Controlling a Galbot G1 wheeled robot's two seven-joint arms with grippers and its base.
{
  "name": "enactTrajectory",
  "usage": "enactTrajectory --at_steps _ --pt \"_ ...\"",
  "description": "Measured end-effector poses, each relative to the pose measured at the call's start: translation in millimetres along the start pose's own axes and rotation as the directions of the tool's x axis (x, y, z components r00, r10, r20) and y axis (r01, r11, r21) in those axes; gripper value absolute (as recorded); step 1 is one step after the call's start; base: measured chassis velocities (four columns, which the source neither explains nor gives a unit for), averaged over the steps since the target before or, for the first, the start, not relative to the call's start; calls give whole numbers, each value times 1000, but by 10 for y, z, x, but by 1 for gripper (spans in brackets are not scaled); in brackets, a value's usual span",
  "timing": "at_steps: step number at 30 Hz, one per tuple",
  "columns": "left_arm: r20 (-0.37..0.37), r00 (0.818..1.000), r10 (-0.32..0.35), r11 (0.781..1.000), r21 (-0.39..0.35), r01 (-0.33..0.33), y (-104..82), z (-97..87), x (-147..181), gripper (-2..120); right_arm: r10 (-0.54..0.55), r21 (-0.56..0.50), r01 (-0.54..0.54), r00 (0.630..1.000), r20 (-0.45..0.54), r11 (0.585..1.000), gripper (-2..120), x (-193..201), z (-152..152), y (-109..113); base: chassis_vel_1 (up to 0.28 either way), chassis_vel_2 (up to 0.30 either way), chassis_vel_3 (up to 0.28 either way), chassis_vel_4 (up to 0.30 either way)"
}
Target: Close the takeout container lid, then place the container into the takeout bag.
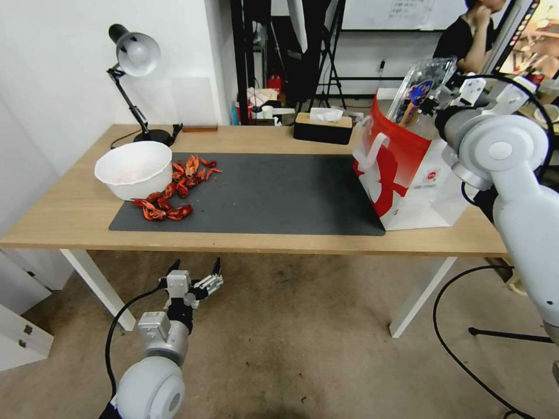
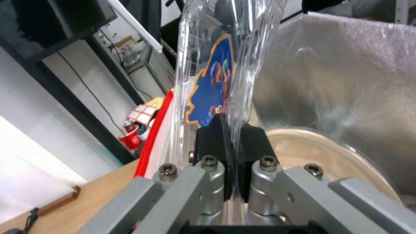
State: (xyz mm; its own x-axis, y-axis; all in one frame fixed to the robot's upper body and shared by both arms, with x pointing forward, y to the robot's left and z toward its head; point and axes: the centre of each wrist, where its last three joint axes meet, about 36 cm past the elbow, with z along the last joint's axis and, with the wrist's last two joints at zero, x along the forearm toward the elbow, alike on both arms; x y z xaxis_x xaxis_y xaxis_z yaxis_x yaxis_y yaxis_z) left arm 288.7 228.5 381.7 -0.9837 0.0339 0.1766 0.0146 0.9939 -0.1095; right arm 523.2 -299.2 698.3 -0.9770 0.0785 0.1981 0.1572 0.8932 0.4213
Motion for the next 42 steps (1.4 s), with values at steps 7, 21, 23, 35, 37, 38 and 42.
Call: enactTrajectory --at_steps 7,21,23,35,37,38,42 --pt "2 1000 -9 1000 -4 9 28 -18 -1 100 8 -36 -8 1000 -13 999 4 13 -42 -13 0 0 0 0" --pt "-5 1000 -19 1000 -3 19 24 -2 27 100 39 -28 -40 999 -2 999 54 -18 11 -53 0 0 0 0" --pt "-4 1000 -20 1000 -2 20 22 -3 25 100 39 -21 -39 999 0 999 59 -21 37 -60 0 0 0 0" --pt "12 1000 -18 1000 10 18 27 -40 21 100 -286 146 262 941 180 954 100 207 203 -49 0 0 0 0" --pt "19 1000 -12 1000 14 12 27 -39 21 100 -371 221 326 905 206 919 100 287 284 -79 0 0 0 0" --pt "21 1000 -10 1000 16 10 35 -32 22 100 -437 281 373 874 213 884 100 353 350 -110 0 0 0 0" --pt "24 1000 1 1000 25 -2 45 -9 40 100 -563 393 459 801 205 796 100 496 540 -244 0 0 0 0"
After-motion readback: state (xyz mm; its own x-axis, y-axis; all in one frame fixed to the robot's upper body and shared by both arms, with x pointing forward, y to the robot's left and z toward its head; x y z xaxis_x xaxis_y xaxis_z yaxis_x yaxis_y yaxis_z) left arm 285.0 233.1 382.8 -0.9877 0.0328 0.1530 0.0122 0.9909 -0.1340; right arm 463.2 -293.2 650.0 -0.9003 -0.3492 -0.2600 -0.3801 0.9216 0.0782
